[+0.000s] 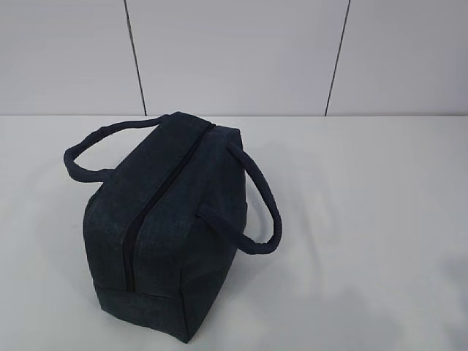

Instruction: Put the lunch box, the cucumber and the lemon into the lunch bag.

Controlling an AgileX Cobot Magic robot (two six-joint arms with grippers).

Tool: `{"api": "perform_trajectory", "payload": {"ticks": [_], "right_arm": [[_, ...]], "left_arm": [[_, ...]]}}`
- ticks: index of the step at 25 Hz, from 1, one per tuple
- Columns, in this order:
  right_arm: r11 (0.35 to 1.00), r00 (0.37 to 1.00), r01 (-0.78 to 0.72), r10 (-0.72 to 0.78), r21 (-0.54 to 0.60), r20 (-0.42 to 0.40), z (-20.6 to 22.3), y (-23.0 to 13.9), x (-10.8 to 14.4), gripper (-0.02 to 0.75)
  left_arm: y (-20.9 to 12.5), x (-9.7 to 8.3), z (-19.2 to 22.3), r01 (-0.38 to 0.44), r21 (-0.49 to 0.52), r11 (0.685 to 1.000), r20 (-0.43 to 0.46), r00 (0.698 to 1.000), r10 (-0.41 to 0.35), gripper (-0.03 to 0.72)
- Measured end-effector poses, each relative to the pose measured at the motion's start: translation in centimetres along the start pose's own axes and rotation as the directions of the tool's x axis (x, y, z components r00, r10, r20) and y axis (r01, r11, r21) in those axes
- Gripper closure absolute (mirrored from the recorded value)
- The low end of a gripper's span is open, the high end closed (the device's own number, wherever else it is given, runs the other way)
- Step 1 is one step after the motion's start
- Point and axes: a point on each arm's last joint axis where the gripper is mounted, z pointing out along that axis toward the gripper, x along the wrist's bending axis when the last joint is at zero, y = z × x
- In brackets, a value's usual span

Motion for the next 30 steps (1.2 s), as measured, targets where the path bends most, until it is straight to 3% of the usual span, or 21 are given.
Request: {"api": "perform_trajectory", "payload": {"ticks": [30], "right_arm": [[1.0,1.0,0.0,0.0,0.0,0.0,0.0,0.0,0.0,0.383]], "left_arm": [[0.0,0.0,0.0,0.0,0.0,1.0,0.0,1.0,0.0,0.446]]}}
